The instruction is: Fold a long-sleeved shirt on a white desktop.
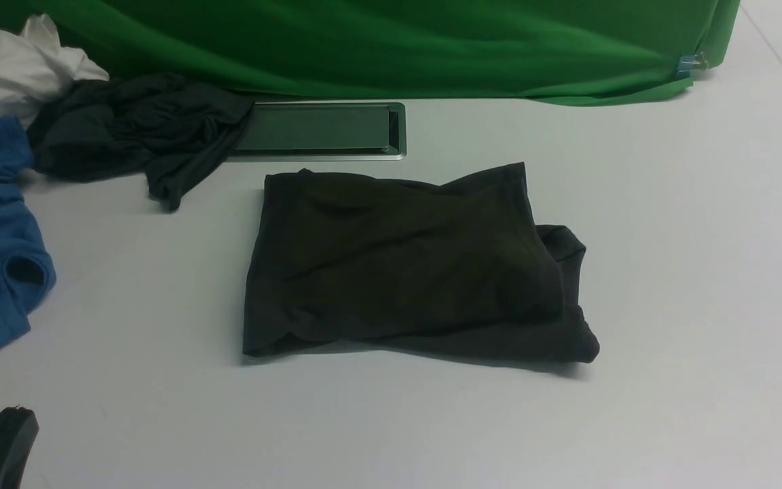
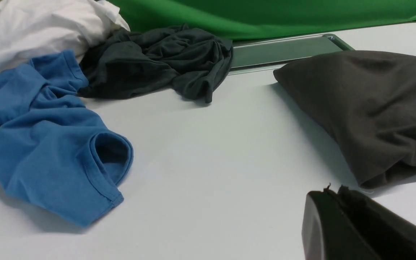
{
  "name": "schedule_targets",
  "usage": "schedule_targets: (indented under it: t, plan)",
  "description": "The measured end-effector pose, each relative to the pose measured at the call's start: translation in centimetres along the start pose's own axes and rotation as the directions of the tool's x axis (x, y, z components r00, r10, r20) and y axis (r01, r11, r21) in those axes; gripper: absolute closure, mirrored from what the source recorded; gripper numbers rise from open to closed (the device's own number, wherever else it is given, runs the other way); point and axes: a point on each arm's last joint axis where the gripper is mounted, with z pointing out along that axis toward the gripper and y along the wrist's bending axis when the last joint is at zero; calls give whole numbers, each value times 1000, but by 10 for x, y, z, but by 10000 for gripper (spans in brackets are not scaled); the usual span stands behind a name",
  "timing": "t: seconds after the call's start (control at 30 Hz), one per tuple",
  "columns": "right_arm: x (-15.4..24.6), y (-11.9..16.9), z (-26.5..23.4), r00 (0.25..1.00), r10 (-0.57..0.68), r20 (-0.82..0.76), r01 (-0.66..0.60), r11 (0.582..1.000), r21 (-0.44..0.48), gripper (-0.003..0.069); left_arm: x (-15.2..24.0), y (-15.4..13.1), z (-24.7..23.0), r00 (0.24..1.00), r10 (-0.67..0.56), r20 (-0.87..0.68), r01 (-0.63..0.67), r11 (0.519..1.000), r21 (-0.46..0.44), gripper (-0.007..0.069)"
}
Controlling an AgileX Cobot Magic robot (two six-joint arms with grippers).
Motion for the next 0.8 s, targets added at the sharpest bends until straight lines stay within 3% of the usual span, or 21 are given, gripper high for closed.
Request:
schedule_targets:
  t: [0.27,0.43,0.57,0.8]
  plan:
    - [-5,0,-9,998,-8,60,9,1000,-4,421,0,0,0,1000,0,0,0,1000,0,607]
    - [-8,1,-24,985,-128,113,128,992,5,422,0,0,0,1000,0,0,0,1000,0,607]
    - [4,0,-34,974,-225,6,224,973,49,419,0,0,0,1000,0,0,0,1000,0,607]
    - [37,-10,-36,973,-194,-128,215,961,172,418,0,0,0,1000,0,0,0,1000,0,607]
